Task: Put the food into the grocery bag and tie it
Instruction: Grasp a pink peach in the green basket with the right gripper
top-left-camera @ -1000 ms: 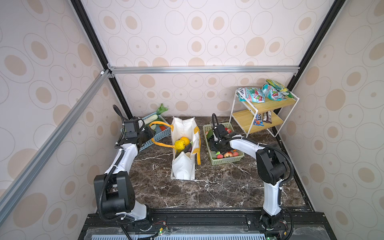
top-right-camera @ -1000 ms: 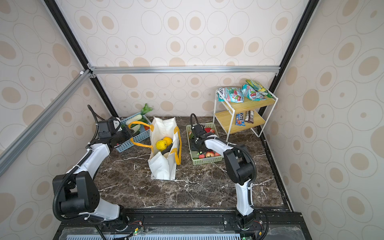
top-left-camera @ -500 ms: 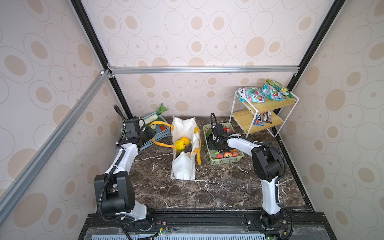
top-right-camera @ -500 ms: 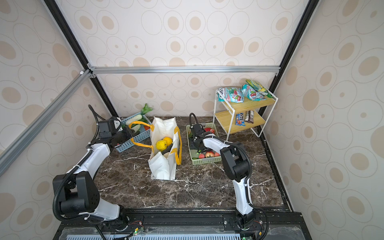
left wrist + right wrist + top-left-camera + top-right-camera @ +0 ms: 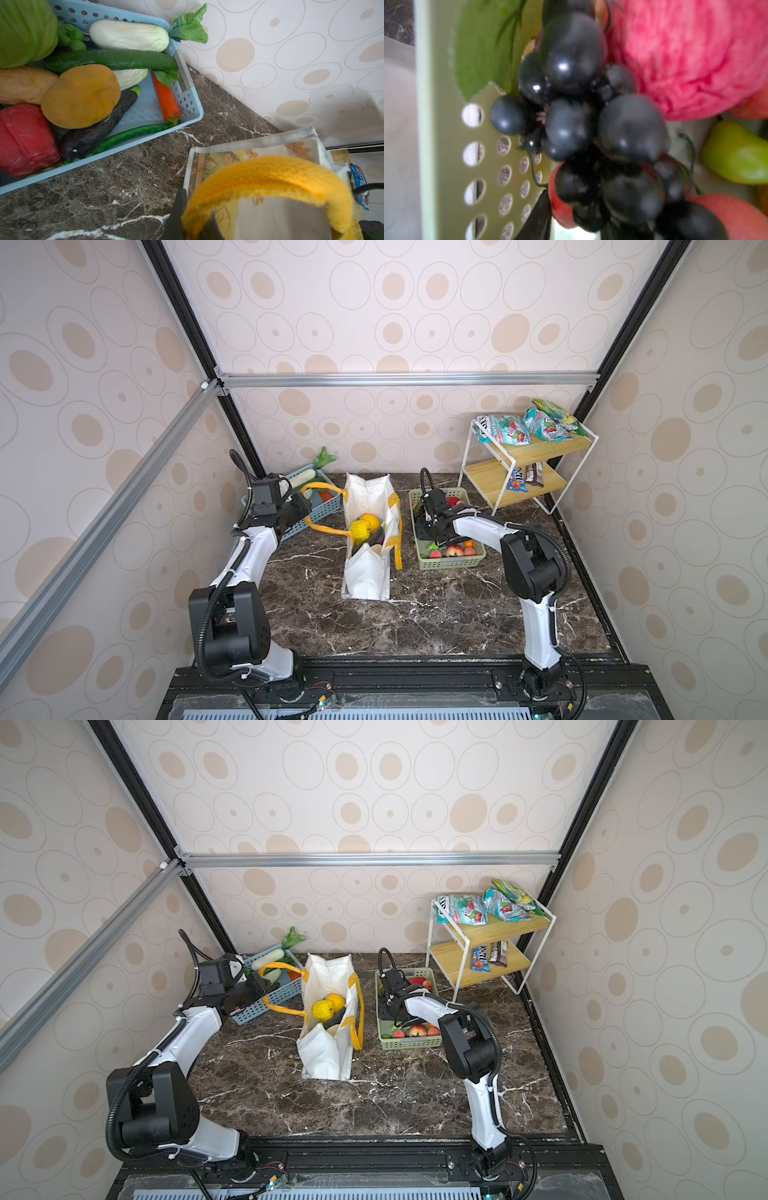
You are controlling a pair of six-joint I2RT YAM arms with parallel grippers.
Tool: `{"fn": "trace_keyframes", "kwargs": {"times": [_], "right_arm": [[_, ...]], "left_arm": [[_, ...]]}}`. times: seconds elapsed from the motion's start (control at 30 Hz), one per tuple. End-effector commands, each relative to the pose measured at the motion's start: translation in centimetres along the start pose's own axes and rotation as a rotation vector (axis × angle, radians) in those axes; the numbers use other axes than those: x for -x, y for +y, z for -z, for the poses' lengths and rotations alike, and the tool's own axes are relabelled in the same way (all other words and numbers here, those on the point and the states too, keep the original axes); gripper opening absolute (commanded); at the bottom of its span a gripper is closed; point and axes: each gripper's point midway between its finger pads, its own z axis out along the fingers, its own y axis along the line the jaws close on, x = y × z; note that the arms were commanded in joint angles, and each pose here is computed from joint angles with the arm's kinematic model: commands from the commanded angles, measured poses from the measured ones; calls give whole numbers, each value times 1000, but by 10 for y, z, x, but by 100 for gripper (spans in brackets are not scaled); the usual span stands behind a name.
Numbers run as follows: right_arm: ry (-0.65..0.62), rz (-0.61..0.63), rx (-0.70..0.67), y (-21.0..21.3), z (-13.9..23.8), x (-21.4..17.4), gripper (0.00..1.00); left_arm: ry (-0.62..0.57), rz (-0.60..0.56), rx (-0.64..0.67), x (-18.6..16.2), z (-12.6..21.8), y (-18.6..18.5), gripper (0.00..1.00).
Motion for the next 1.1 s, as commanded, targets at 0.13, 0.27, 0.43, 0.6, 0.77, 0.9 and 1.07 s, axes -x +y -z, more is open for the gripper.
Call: {"fn": "trace_keyframes", "kwargs": {"times": [0.13,0.27,0.43,0.6,0.77,0.9,1.07], "right_arm": [[-15,2,1,-6,48,-2,30],[-37,9,4,-7,64,0,31],[-66,16,8,-9,82,1,31],[-100,24,12,-7,101,8,31],[-140,46,-46,-15,117,16,31],[-162,68,-93,-22,127,22,31],[-198,68,0,-2,145,33,31]], "left_arm": [[-20,-35,-26,8,-3,-13,3],[-18,-38,-31,7,-4,-16,3],[-8,-42,-24,4,-8,-17,3],[-10,-47,-24,5,-9,-19,3],[-8,-49,-24,3,-9,-20,3],[-4,-48,-22,2,-10,-19,3],[-5,-52,-24,4,-10,-22,3]]}}
